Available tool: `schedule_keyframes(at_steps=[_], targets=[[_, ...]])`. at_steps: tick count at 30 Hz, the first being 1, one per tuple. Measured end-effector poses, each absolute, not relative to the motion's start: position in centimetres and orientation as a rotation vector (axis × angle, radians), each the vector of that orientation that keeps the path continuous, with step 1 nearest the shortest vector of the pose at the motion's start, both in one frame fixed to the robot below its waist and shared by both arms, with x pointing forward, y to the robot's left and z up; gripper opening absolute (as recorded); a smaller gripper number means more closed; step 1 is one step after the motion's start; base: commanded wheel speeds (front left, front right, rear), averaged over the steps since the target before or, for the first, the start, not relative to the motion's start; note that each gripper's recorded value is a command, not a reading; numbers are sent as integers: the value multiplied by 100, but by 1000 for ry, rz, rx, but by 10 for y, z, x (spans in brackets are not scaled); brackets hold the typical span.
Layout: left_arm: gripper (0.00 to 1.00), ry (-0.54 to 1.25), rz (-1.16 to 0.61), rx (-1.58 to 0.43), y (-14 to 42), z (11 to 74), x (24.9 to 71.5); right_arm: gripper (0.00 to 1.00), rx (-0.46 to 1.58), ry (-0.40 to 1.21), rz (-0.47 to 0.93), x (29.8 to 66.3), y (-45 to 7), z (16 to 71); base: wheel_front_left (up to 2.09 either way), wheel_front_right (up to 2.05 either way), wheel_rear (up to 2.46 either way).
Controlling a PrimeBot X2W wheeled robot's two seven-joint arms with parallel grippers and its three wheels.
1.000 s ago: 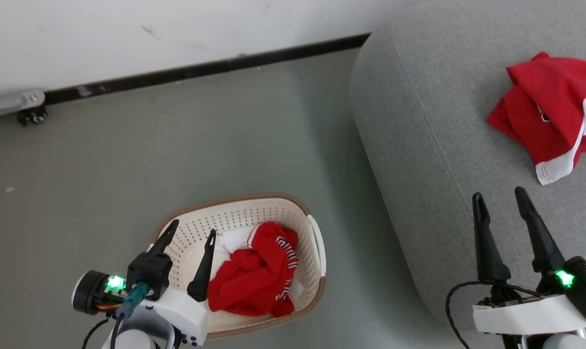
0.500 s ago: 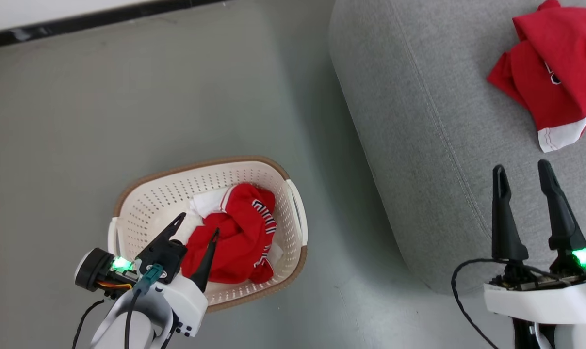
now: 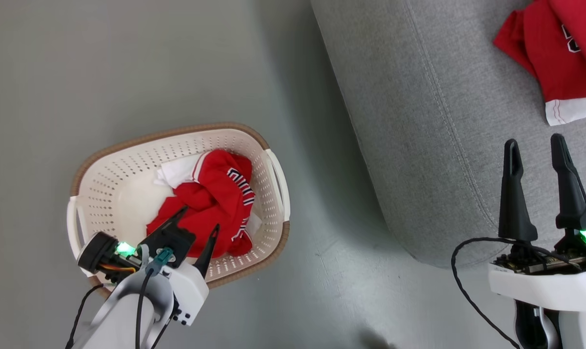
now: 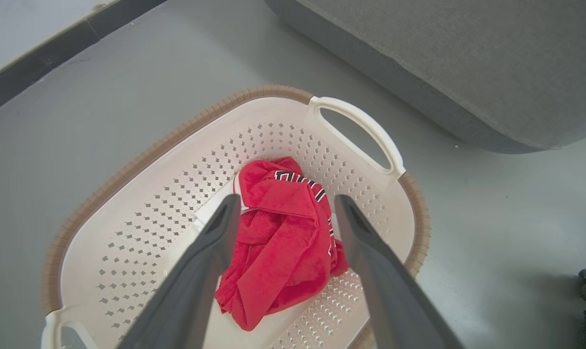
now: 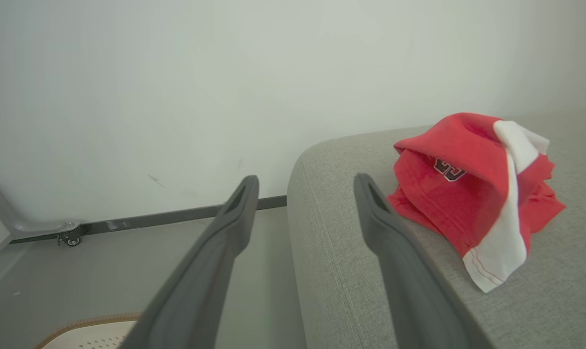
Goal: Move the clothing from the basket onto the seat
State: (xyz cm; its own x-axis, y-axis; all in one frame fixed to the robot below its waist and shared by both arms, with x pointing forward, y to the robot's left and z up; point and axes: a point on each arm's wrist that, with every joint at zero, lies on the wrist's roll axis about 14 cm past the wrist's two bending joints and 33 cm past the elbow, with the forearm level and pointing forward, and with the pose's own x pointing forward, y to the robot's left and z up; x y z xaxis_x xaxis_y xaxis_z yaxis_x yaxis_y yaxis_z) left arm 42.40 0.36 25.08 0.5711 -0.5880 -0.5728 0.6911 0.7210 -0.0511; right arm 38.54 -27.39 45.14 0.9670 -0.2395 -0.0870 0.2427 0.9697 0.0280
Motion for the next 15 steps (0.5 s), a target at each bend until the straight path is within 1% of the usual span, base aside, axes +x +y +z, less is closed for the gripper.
schedule_keyframes(at_steps=[15], targets=[[100, 730, -836, 215, -15, 191, 426, 100, 27, 136, -265, 396, -282, 428, 0, 0, 0]])
